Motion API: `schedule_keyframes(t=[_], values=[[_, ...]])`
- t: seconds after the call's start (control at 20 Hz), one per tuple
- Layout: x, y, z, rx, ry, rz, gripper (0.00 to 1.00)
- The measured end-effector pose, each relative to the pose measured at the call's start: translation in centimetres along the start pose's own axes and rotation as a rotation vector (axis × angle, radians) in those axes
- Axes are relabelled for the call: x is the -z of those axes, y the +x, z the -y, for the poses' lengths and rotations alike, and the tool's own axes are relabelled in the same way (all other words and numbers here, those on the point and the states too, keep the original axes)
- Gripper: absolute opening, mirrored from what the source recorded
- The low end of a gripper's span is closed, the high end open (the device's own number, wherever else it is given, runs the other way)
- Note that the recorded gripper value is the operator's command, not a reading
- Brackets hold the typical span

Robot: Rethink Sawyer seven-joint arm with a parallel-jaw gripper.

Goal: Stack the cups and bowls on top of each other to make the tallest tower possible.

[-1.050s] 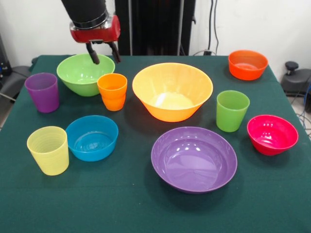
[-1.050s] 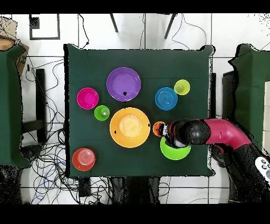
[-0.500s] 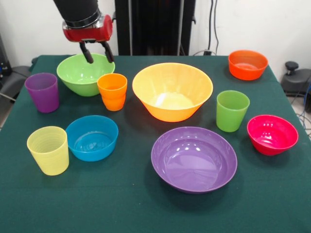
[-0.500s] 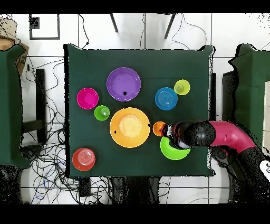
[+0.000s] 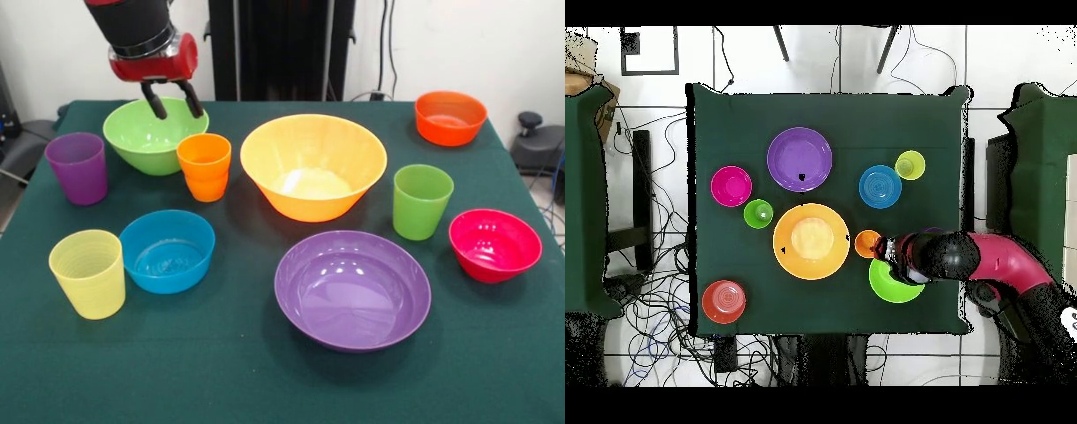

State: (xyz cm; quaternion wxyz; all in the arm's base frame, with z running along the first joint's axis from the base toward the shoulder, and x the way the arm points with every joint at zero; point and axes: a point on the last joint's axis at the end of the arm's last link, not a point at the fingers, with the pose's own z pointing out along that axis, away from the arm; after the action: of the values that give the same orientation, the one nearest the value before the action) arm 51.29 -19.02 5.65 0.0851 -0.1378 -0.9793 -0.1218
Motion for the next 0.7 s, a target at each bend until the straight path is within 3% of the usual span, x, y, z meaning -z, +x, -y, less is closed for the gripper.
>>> schedule_keyframes(t=[0.7], values=[[-0.3, 0.4, 1.9, 0.030, 0.041, 0.002, 1.00]])
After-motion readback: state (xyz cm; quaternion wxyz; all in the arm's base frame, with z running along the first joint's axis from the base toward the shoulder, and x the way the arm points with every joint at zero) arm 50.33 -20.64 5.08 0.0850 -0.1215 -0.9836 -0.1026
